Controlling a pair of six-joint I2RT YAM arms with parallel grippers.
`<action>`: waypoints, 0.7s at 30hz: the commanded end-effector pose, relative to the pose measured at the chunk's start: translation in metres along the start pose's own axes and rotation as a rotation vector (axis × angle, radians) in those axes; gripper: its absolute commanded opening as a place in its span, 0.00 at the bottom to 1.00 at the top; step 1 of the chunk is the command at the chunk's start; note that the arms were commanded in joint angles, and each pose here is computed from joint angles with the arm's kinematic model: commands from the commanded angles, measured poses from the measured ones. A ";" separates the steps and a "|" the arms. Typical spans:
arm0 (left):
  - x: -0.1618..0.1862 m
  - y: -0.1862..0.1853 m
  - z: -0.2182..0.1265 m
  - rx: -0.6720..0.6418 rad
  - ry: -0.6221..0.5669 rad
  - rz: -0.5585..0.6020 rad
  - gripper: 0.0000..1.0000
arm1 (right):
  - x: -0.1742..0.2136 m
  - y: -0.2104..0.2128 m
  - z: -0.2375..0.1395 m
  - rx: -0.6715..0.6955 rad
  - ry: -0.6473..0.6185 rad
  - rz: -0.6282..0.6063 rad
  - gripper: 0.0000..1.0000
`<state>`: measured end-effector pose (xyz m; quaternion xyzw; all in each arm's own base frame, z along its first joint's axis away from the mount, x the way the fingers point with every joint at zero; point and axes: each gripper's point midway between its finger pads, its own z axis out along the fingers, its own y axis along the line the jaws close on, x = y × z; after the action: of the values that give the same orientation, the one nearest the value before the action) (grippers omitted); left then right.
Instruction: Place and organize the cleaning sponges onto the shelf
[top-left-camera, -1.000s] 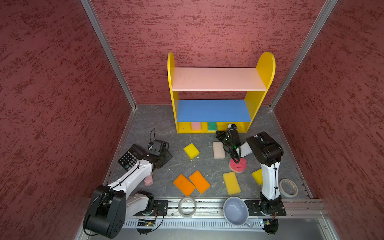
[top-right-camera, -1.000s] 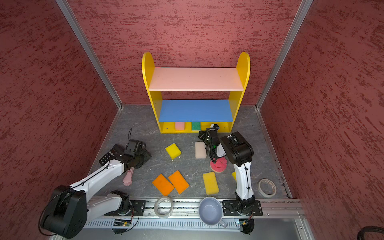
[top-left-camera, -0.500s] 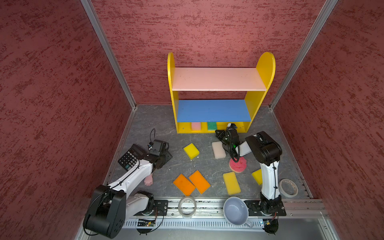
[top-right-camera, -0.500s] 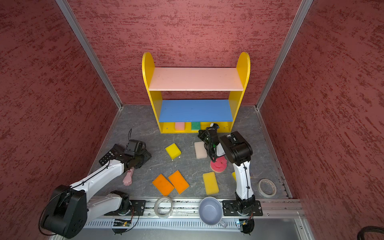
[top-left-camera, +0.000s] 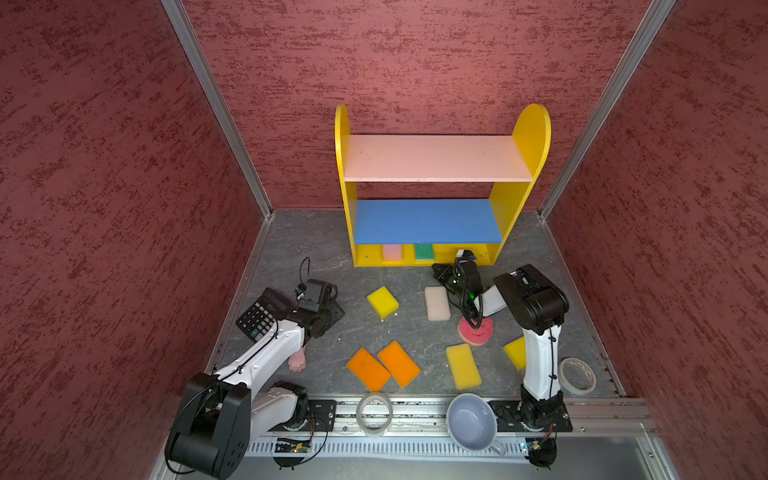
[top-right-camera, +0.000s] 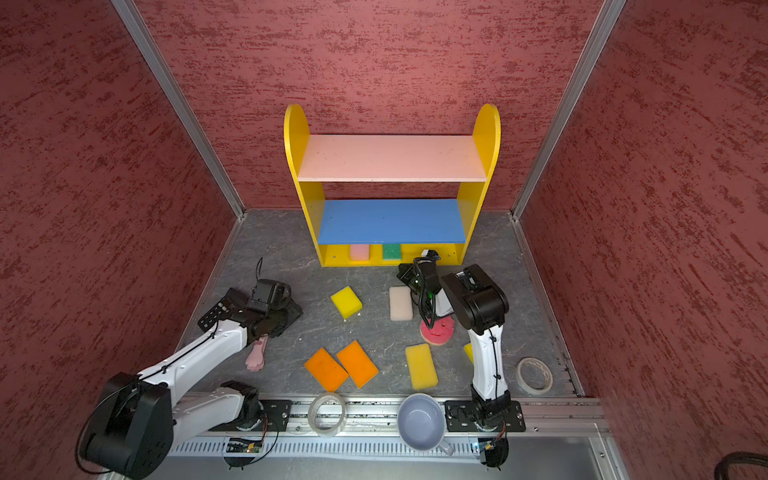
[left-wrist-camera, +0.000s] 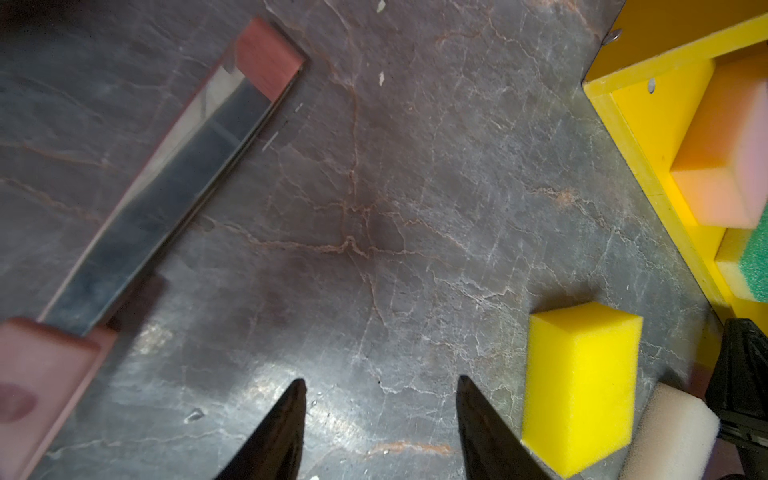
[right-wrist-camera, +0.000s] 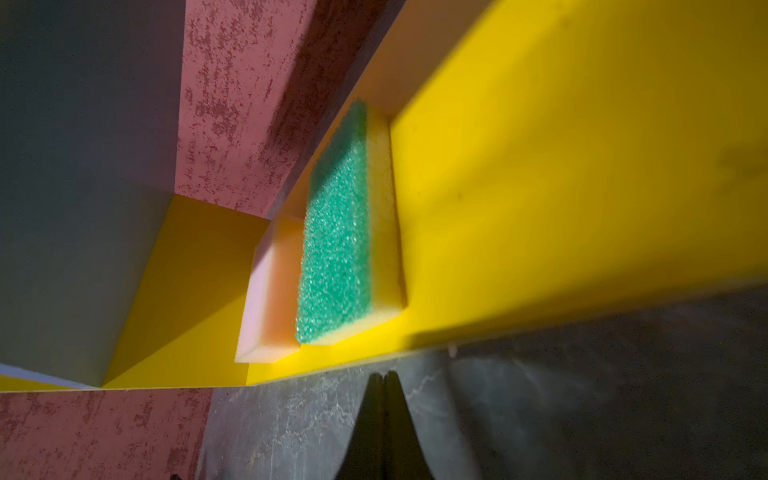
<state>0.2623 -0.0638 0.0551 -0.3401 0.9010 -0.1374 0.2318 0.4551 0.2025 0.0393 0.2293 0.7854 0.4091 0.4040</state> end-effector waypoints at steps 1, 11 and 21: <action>-0.001 -0.006 -0.009 0.015 -0.012 0.021 0.58 | -0.007 0.008 -0.017 0.024 -0.010 -0.065 0.00; 0.020 -0.031 -0.016 0.019 -0.013 0.107 0.64 | -0.012 0.031 -0.057 0.058 0.030 -0.240 0.00; 0.050 -0.072 -0.014 0.017 -0.022 0.196 0.65 | -0.001 0.049 -0.088 0.153 0.130 -0.385 0.28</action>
<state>0.2551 -0.1427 0.0719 -0.2419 0.9321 -0.1248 0.2390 0.3998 0.1976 0.1221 0.0920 0.8380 0.3235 0.4297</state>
